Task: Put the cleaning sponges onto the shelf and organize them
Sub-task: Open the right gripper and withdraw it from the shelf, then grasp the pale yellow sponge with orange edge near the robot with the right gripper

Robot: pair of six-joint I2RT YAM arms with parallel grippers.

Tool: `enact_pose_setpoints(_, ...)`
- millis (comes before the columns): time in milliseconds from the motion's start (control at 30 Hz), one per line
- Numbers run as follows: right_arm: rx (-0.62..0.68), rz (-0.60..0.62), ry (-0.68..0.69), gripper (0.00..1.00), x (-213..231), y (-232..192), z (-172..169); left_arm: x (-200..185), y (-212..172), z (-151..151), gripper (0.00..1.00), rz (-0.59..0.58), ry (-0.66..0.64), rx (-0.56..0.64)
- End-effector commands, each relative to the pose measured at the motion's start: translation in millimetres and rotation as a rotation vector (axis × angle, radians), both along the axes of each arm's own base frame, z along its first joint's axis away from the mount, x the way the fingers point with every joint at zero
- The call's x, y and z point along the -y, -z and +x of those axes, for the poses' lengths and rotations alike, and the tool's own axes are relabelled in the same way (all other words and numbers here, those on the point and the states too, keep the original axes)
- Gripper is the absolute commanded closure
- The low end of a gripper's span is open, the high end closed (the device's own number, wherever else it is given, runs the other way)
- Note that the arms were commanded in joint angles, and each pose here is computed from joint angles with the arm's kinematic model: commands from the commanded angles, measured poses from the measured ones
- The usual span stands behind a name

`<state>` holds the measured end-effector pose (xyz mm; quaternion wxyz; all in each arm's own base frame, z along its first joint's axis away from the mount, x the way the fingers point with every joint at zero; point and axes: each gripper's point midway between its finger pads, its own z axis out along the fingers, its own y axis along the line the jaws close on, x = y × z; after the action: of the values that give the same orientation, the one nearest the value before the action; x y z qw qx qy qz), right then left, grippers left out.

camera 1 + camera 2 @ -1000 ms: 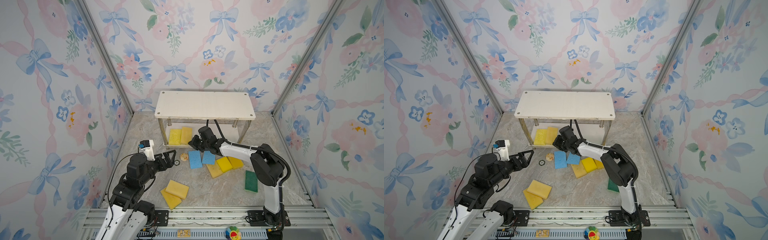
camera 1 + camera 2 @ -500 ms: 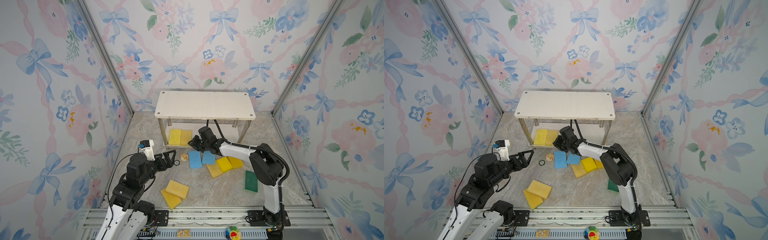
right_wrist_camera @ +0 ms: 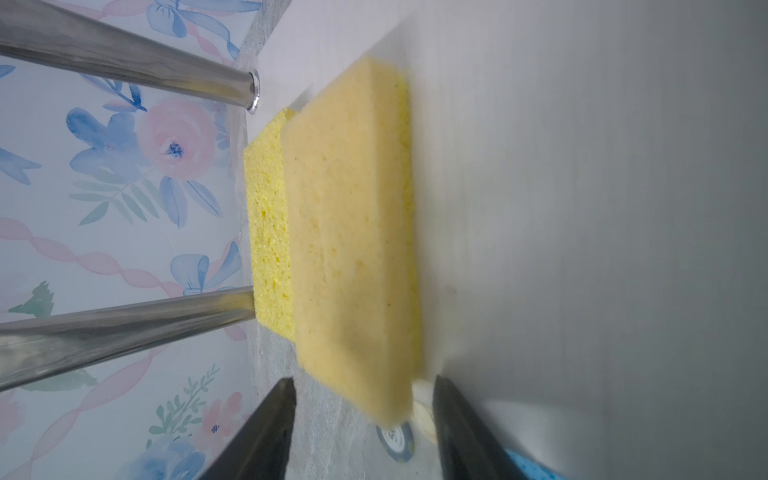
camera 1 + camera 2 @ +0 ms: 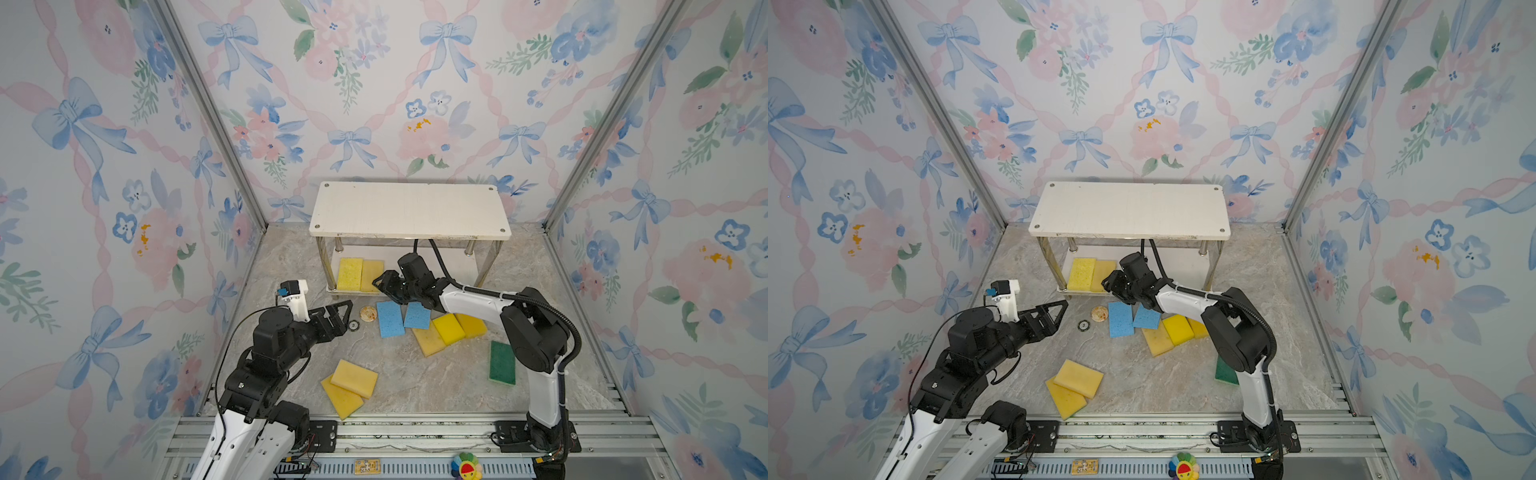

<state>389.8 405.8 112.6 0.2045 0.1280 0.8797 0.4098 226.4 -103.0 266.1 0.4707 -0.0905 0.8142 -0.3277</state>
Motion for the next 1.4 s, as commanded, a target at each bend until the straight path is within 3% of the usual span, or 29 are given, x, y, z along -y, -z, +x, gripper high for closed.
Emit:
enact_pose_setpoints(0, 0.019, -0.041, -0.001, 0.39, 11, -4, -9, 0, -3, -2, 0.02, -0.001, 0.013, 0.013)
enact_pose_setpoints(200, 0.077, -0.089, -0.028, 0.38, 21, -23, -27, 5, -1, -4, 0.02, -0.026, 0.03, -0.006)
enact_pose_setpoints(400, 0.125, -0.214, -0.112, 0.37, 46, -34, -73, 17, 10, -8, 0.02, -0.067, 0.095, -0.059)
enact_pose_setpoints(567, 0.135, -0.325, -0.181, 0.36, 94, -34, -116, 30, 53, -14, 0.02, -0.061, 0.175, -0.178)
enact_pose_setpoints(733, 0.095, -0.453, -0.214, 0.34, 162, -31, -154, 33, 85, -16, 0.02, -0.052, 0.156, -0.272)
enact_pose_setpoints(900, 0.028, -0.442, -0.189, 0.32, 215, -27, -177, 53, 114, -18, 0.02, 0.014, 0.186, -0.362)
enact_pose_setpoints(967, 0.038, -0.403, -0.269, 0.32, 209, -31, -189, 60, 121, -19, 0.02, 0.034, 0.186, -0.378)
enact_pose_setpoints(1067, 0.106, -0.329, -0.48, 0.32, 170, -37, -215, 56, 128, -16, 0.02, 0.053, 0.151, -0.392)
enact_pose_setpoints(1167, 0.15, -0.285, -0.607, 0.3, 126, -32, -239, 49, 127, -11, 0.02, 0.049, 0.099, -0.393)
enact_pose_setpoints(1367, -0.031, -0.174, -0.567, 0.29, 56, 8, -260, 19, 121, 3, 0.02, -0.006, -0.036, -0.377)
